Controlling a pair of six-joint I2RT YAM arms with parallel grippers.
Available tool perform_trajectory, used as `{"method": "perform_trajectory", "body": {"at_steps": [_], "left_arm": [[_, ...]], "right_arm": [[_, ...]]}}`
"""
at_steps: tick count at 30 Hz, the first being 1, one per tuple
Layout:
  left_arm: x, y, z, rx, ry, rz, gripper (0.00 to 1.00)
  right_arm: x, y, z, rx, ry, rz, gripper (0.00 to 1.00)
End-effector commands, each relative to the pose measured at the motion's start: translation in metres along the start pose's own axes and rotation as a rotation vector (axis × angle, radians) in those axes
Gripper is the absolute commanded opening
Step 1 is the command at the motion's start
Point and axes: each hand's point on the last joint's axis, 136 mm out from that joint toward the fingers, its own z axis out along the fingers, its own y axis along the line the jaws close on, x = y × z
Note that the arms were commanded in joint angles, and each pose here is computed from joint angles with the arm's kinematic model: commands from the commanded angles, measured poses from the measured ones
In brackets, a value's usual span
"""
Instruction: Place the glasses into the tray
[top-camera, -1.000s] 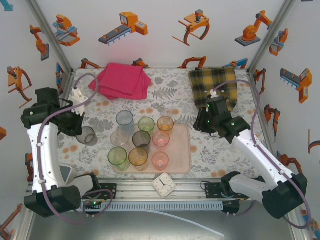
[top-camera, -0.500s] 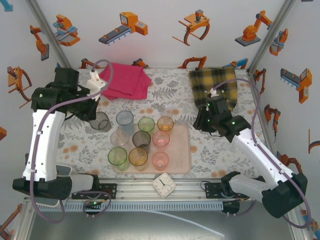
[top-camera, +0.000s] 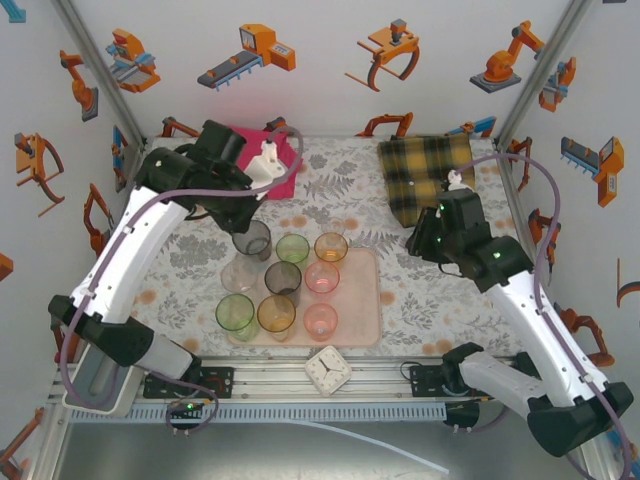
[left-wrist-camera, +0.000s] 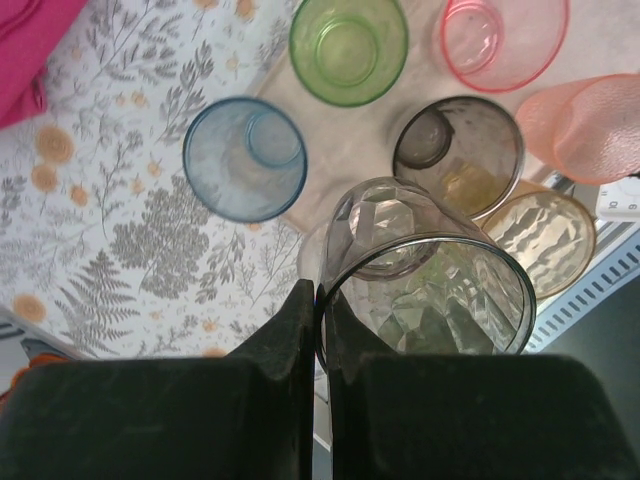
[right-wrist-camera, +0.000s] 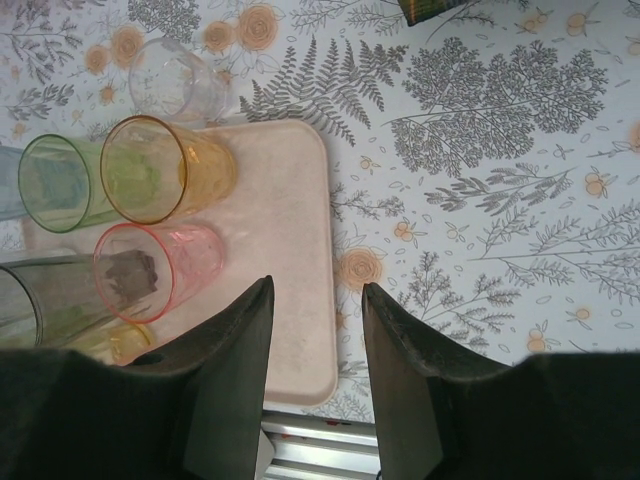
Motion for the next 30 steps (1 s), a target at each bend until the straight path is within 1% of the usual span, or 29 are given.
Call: {"method": "perform_trajectory", "body": {"at_steps": [1, 11, 20, 26, 30], "left_arm": [[-0.024, -0.014, -0.007, -0.001, -0.045, 0.035, 0.05], [-0.080, -0.070, 0.015, 0.100, -0.084, 0.172, 0.05], [-0.128, -0.117, 0.040, 0.173, -0.137, 0.219, 0.05], [-0.142, -0.150, 0.063, 0.240, -0.129, 0.223, 0.05], [-0.143, -0.169, 0.084, 0.248, -0.099, 0.244, 0.05]], "right_arm": [[-0.004, -0.014, -0.020, 0.058, -0.014, -0.015, 0.41], [-0.002, -0.027, -0.042, 0.108, -0.009, 0.020, 0.41], [-0.005, -0.041, -0.080, 0.165, -0.046, 0.041, 0.41], [-0.002, -0.047, -0.100, 0.171, -0.060, 0.042, 0.41], [0.001, -0.053, -0.111, 0.183, -0.070, 0.041, 0.41]]}}
